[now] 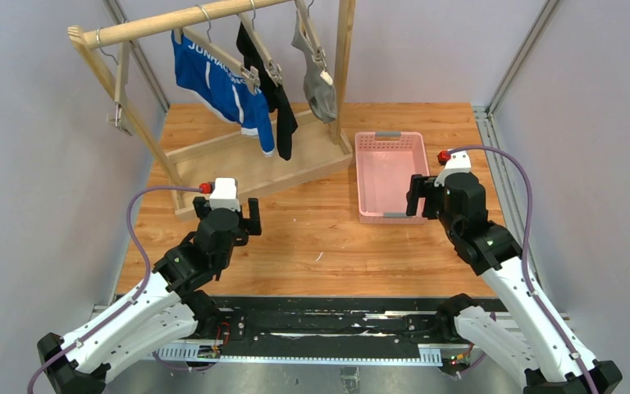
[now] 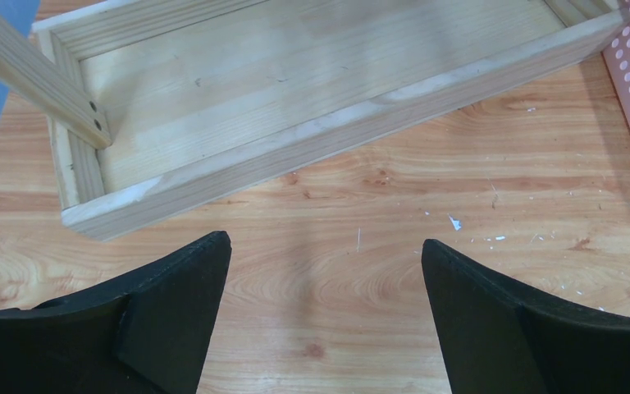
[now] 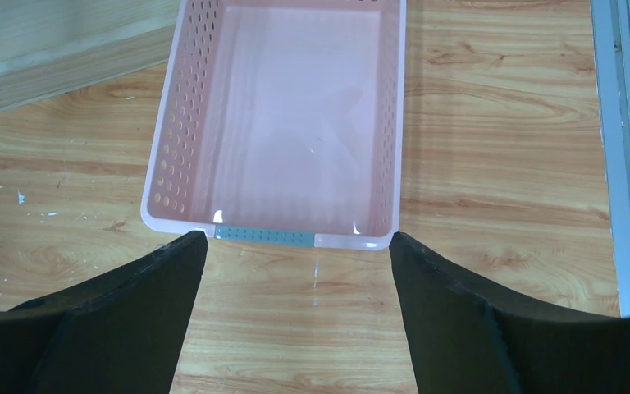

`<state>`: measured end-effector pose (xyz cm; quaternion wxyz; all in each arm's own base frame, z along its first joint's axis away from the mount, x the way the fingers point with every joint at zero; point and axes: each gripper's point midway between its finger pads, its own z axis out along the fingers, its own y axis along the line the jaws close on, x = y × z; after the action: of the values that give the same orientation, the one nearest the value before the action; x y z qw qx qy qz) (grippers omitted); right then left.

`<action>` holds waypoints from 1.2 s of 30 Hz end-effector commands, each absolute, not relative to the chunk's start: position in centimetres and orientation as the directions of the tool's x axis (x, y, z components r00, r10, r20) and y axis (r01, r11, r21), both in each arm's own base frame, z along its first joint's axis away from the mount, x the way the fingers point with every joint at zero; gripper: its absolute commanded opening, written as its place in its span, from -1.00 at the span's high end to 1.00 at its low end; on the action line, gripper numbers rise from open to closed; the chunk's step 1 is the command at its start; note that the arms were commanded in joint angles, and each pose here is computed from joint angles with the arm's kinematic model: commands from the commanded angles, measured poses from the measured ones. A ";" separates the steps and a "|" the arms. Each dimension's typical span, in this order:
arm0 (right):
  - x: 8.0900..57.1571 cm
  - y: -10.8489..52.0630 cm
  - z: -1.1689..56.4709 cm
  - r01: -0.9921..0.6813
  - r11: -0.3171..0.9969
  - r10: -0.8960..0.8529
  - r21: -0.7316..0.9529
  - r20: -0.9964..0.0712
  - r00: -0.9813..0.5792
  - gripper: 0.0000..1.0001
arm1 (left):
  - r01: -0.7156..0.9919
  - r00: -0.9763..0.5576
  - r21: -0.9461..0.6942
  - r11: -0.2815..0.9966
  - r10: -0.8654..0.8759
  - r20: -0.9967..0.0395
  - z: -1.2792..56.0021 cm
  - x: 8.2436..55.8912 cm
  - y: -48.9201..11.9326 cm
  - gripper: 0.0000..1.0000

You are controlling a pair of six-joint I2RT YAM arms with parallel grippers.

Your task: Remove the underwear clipped to the hanger

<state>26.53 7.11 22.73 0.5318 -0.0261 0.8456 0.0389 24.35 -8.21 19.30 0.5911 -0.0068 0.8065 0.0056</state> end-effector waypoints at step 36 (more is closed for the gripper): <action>27.6 9.9 23.1 -0.172 0.980 0.019 0.104 -0.901 -0.434 -0.70 | 0.368 0.096 -0.100 0.924 -0.145 -0.985 49.4 22.8 -13.2 -0.96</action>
<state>27.60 8.82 21.06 0.5048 -0.0425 0.8601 0.0600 22.98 -13.39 46.76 0.7132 0.0701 0.6735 -0.1813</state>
